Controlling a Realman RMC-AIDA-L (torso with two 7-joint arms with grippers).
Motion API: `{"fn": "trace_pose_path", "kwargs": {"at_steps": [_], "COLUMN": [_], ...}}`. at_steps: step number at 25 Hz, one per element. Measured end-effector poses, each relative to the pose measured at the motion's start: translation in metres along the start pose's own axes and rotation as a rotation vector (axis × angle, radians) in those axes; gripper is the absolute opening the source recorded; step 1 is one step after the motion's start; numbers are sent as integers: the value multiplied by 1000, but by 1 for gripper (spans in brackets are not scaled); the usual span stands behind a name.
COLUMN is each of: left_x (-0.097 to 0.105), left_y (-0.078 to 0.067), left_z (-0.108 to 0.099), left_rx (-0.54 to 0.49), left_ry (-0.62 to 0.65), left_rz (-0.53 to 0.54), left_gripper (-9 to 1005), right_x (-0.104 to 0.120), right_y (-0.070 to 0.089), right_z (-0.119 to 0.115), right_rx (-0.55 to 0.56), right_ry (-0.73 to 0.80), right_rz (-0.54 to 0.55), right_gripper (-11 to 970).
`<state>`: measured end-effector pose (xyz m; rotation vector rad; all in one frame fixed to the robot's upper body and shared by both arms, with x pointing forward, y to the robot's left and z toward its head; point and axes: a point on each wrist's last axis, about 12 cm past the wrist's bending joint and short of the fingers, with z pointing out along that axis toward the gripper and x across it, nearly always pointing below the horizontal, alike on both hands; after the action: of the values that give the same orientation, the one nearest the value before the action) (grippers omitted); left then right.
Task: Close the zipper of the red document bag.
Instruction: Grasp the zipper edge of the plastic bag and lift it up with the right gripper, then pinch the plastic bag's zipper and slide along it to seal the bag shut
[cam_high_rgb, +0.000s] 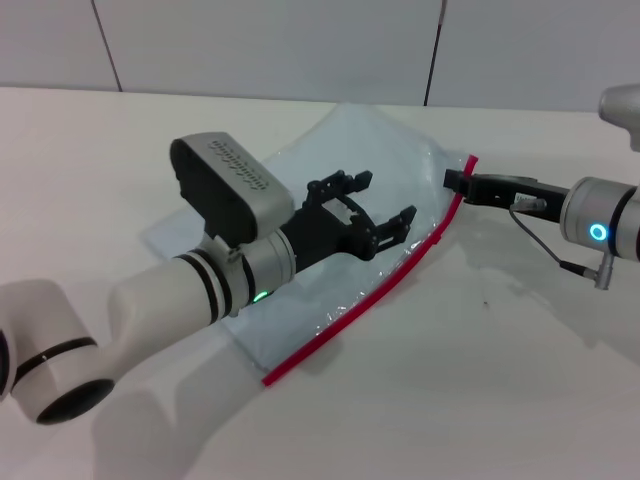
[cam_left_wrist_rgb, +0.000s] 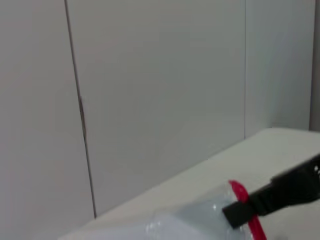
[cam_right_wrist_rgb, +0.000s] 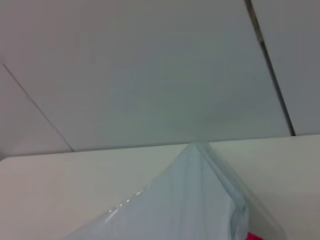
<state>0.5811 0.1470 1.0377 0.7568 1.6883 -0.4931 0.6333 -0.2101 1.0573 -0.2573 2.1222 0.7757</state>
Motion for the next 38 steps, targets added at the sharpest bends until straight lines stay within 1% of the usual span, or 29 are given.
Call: {"fn": "trace_pose_path", "kwargs": {"at_steps": [3,4,7,10,14,16,21,27,32,38], "left_x": [0,0,2,3,2,3,3,1,1,0], "left_y": [0,0,-8,-16,-24,-25,-29,-41,-45,-49], "left_z": [1,1,0,-4,-5,-4,0,4,4,4], "left_rx": [3,4,10,-7,-37,-49,-64,-77,-81,-70], "left_ry": [14,12,3,-29,-44,-29,18,43,41,35], "left_rz": [35,63,175,272,349,375,423,493,538,562], "left_gripper": [756,756,756,756,754,753,695,613,614,615], "right_x": [0,1,1,0,1,1,-2,-3,-4,-6], "right_y": [-2,-3,-5,-6,-7,-7,-5,-4,0,9], "right_z": [-1,-2,-3,-4,-4,-4,-3,-2,-1,2], "right_rx": [10,13,20,23,26,27,23,20,-5,-57], "right_ry": [-2,-2,-6,-9,-9,-10,-13,-14,-23,-24], "right_rz": [1,3,7,10,12,13,9,8,19,10], "right_gripper": [45,45,45,45,44,44,44,44,44,44]}}
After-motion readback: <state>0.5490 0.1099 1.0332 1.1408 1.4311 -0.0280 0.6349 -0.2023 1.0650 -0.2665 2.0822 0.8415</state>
